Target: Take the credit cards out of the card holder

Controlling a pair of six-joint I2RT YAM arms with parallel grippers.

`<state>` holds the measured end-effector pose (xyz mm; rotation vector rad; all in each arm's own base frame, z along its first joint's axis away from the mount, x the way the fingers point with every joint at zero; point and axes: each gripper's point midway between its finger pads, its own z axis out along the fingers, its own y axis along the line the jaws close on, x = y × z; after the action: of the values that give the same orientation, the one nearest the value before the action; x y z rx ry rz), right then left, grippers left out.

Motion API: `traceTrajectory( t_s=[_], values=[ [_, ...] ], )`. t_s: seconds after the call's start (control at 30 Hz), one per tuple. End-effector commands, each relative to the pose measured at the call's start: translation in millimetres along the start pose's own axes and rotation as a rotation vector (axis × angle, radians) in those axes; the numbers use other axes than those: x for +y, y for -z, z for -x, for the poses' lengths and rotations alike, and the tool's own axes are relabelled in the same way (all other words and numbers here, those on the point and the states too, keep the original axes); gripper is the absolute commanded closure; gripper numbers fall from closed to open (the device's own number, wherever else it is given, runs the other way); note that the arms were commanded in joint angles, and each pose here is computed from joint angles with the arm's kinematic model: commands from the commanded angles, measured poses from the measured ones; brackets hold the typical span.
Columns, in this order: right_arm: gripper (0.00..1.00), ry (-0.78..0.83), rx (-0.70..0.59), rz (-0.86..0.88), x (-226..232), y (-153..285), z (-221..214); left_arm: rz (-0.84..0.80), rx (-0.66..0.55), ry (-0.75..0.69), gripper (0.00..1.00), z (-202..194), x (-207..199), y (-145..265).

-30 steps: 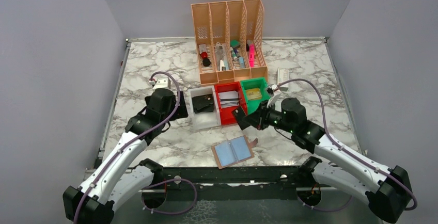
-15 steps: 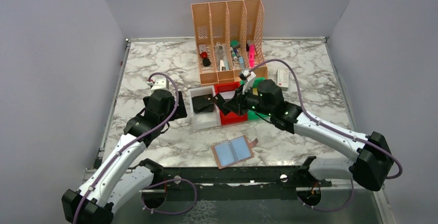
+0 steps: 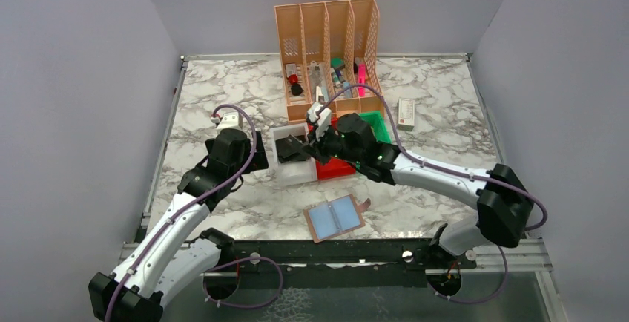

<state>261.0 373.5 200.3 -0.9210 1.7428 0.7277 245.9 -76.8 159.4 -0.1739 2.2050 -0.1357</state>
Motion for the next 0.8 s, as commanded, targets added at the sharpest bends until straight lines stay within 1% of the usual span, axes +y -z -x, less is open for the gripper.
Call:
traceTrajectory(
  t_s=[0.0, 0.1, 0.2, 0.33, 0.47, 0.57, 0.77],
  values=[
    [0.98, 0.148, -0.026, -0.015, -6.7, -28.4, 4.8, 0.032, -0.020, 0.001, 0.01, 1.3, 8.5, 2.0],
    [0.97, 0.194, 0.005, -0.010, -8.5, -44.3, -6.0, 0.036, -0.037, 0.008, 0.01, 4.4, 9.9, 4.3],
    [0.96, 0.259, -0.006, -0.008, -11.1, -57.8, -10.2, 0.042, -0.056, 0.013, 0.01, 8.1, 11.8, 7.0],
    [0.96, 0.379, -0.011, -0.008, -17.1, -74.5, -16.2, 0.050, -0.083, 0.027, 0.01, 12.5, 15.1, 12.0],
    [0.96, 0.510, 0.027, -0.010, -26.0, -90.1, -32.8, 0.052, -0.110, 0.041, 0.01, 16.6, 17.2, 16.2],
    [0.96, 0.600, 0.057, -0.027, -34.9, -100.2, -44.4, 0.054, -0.109, 0.040, 0.01, 16.3, 17.6, 16.0],
    [0.94, 0.775, 0.061, -0.049, -45.3, -109.0, -51.8, 0.052, -0.084, 0.025, 0.01, 12.5, 15.5, 11.8]
  ],
)
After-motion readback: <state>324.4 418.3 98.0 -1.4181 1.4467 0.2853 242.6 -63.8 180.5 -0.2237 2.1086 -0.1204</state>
